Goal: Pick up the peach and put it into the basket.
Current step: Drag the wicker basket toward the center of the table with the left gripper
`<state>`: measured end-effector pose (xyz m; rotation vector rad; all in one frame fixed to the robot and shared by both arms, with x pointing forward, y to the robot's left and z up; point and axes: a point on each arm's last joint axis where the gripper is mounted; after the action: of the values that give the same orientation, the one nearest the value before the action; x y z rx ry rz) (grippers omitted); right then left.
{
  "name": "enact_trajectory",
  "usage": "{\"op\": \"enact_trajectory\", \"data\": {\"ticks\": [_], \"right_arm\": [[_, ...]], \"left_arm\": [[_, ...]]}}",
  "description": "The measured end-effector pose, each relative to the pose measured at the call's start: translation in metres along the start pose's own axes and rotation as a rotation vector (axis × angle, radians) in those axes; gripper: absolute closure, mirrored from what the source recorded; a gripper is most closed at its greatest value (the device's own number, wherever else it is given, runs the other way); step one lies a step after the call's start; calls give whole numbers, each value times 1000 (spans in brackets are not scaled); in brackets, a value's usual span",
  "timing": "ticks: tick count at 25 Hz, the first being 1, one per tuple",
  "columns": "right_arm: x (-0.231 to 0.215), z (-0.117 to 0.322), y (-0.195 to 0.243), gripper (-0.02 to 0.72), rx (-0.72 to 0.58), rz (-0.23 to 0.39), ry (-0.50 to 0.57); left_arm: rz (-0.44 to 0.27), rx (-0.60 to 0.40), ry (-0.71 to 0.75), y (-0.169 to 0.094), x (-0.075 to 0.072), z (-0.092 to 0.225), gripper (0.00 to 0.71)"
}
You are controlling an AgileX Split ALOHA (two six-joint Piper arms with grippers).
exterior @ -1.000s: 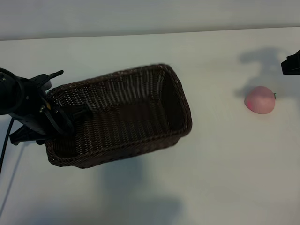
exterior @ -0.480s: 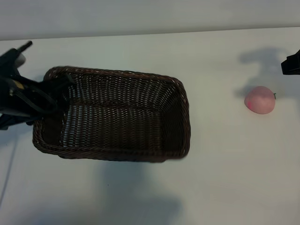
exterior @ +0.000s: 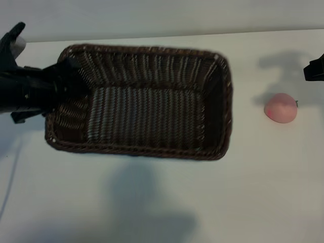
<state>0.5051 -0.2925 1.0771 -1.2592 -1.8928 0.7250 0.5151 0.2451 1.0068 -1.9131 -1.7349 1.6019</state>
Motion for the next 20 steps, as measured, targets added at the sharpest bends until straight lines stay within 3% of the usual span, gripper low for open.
{"op": "enact_trajectory", "data": {"ticks": [5,20], "right_arm": [[0,0,0,458,2,-1,0],[0,1,0,458,6,-4,0]], "left_arm": [[18,-58,-5,3,-2,-8,322],[3,93,11,94,-11,-32,322]]}}
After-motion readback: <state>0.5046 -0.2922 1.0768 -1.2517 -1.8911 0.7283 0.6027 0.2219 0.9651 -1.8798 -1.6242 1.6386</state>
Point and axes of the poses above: a point on each arm's last joint axis where the gripper is mounted, y pointing out along that axis toward the gripper, x along the wrist's bending axis when the last joint is at zero, z = x × y, and after that the axes turned 2 degrees about y, right-handed
